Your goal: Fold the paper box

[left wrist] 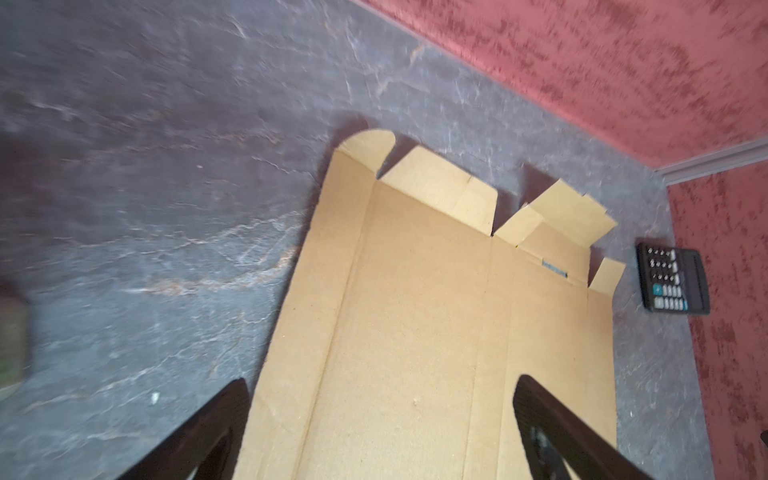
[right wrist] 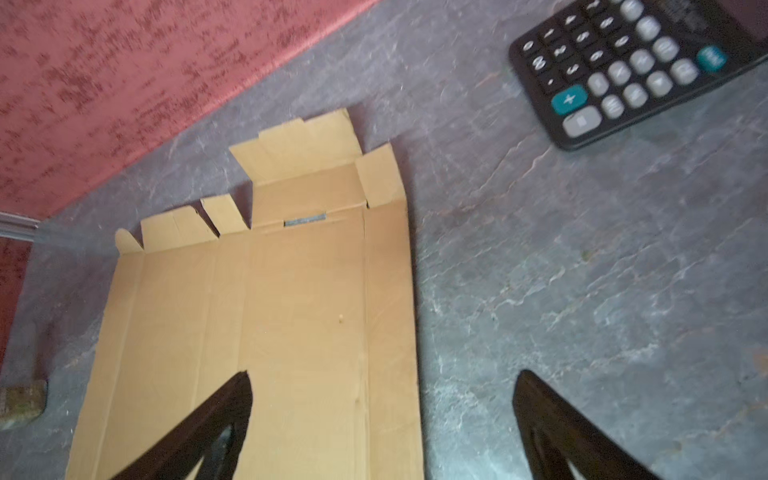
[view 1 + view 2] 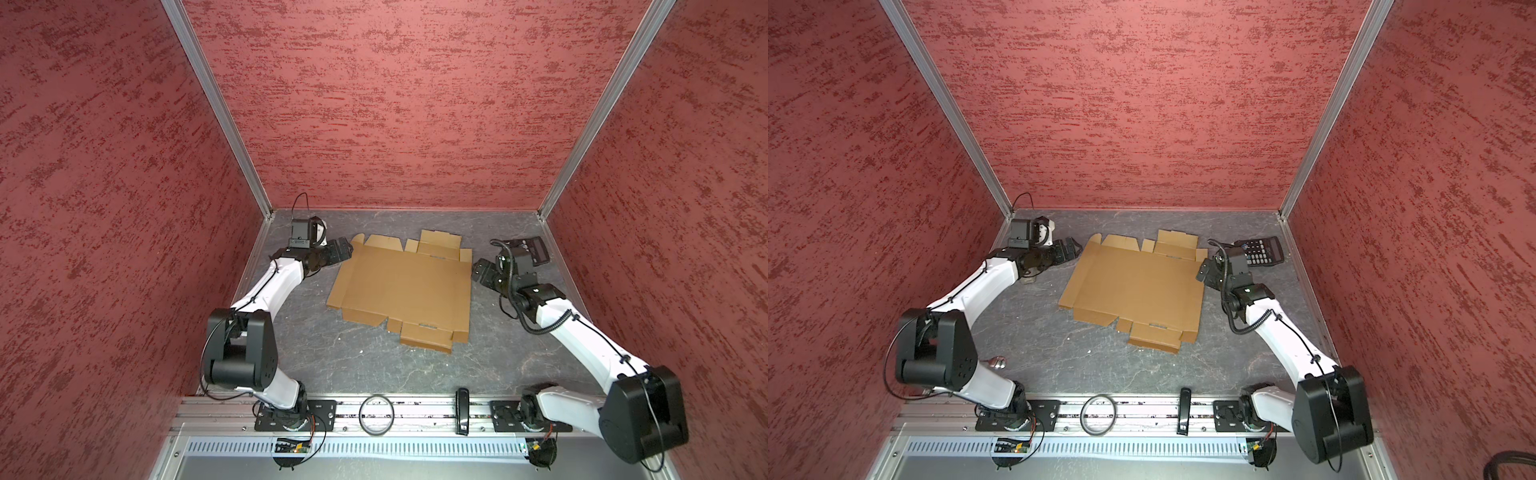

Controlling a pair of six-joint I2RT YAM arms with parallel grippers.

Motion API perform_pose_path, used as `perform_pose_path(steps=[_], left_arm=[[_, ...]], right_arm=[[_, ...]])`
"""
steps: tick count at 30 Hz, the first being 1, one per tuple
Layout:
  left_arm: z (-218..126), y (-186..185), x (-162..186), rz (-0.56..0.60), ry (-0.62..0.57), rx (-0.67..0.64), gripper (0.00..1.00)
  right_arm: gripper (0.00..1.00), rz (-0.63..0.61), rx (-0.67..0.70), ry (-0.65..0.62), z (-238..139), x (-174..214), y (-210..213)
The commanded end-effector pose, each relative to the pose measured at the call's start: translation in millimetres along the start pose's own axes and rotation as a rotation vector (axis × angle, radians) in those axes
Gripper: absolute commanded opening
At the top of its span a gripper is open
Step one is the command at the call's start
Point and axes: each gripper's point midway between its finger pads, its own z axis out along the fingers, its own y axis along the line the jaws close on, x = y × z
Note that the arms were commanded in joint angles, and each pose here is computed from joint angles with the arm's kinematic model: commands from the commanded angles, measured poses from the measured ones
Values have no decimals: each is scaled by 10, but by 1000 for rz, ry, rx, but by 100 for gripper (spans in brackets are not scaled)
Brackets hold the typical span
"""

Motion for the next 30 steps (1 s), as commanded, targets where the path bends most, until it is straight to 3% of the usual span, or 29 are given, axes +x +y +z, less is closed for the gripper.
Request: perform_pose_path(steps=[1, 4, 7, 10, 30], left_arm=[[145, -47, 206, 27, 114, 17, 100], [246, -79, 271, 43, 151, 15, 99], [333, -74, 337, 41, 187, 9, 95], [384, -78, 368, 44, 210, 3, 93], [645, 217, 460, 36, 298, -114, 89]], right_arm=[[99, 9, 76, 68, -18, 203, 20], [93, 40, 64, 118, 45, 428, 57], [75, 83, 56, 177, 121, 660, 39], [70, 104, 79, 228, 178, 853, -49], [57, 132, 136, 320, 432, 1297, -308]])
